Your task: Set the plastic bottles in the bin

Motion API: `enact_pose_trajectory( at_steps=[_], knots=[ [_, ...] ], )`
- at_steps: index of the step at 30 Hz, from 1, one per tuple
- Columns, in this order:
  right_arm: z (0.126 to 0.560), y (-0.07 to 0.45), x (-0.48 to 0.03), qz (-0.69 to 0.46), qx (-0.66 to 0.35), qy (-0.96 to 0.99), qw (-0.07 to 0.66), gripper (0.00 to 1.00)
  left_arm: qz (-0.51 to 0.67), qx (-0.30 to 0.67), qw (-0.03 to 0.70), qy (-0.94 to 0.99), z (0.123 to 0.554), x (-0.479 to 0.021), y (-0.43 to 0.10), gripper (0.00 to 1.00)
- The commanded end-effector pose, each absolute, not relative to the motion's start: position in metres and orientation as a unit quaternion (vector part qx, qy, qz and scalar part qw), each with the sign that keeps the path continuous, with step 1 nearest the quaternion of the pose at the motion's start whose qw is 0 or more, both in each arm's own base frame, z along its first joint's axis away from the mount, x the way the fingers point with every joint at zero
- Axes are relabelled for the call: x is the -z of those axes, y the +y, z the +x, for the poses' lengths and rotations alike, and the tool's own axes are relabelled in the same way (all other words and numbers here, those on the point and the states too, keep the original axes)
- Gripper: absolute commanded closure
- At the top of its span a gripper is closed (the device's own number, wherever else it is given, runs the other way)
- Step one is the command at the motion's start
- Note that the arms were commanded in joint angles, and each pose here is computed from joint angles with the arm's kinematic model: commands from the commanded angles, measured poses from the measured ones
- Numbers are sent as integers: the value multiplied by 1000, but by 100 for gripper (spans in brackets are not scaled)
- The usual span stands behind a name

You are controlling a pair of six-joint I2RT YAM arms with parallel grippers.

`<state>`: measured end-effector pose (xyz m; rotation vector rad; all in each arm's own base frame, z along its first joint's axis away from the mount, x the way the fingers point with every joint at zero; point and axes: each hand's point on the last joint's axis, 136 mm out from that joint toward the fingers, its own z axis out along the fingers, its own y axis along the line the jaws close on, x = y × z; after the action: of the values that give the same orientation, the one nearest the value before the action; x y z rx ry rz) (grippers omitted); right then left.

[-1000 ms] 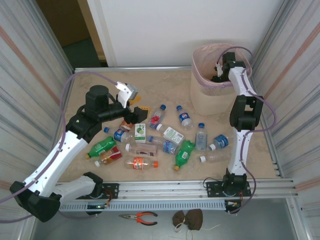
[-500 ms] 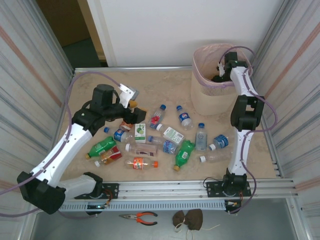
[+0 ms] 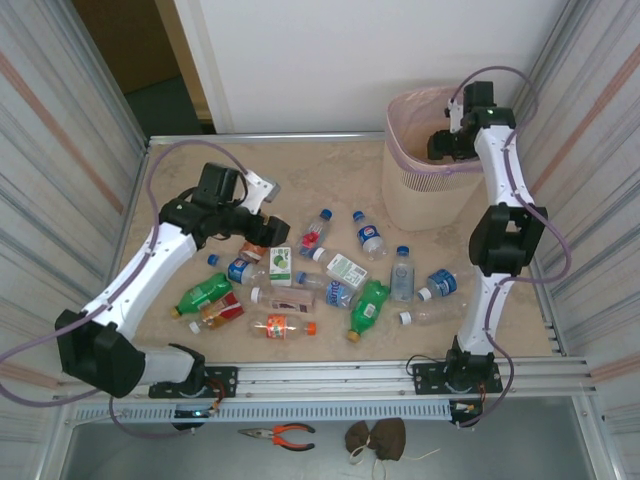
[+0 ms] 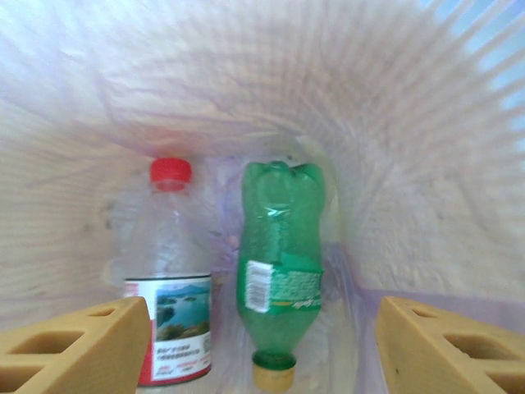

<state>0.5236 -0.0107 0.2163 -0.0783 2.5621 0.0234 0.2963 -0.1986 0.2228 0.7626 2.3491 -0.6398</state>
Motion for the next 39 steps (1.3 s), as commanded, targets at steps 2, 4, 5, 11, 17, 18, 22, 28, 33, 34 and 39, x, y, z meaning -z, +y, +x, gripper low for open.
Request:
enact_pose_trajectory(
  at_steps=[2,4,5,11,17,18,22,28,33,34,39],
  knots=[
    [505,1,-272,-24,-30,942,334,28,287,205,253,901,299,-211,-185,26],
    [498,5,-291,-24,-39,934,353,28,284,187,232,911,302,-201,-177,26],
    [495,5,-297,-23,-43,932,359,28,284,179,223,915,304,-197,-174,26],
    [469,18,-350,-23,-85,904,419,28,269,141,172,937,312,-172,-151,27],
    [439,27,-392,-21,-114,875,469,28,258,120,130,950,318,-145,-138,27],
    [432,28,-398,-20,-117,870,479,28,257,111,121,952,320,-139,-136,28],
    [412,30,-405,-14,-126,857,500,28,251,87,97,959,324,-122,-128,28],
    [388,33,-404,-12,-136,852,505,27,247,57,71,965,339,-100,-121,25],
    [372,37,-399,-16,-139,858,494,27,243,53,40,968,343,-80,-117,23],
    [369,38,-399,-16,-139,858,494,27,241,55,36,968,343,-77,-116,23],
    [358,42,-400,-20,-139,858,495,27,235,73,19,969,342,-64,-118,24]
  ],
)
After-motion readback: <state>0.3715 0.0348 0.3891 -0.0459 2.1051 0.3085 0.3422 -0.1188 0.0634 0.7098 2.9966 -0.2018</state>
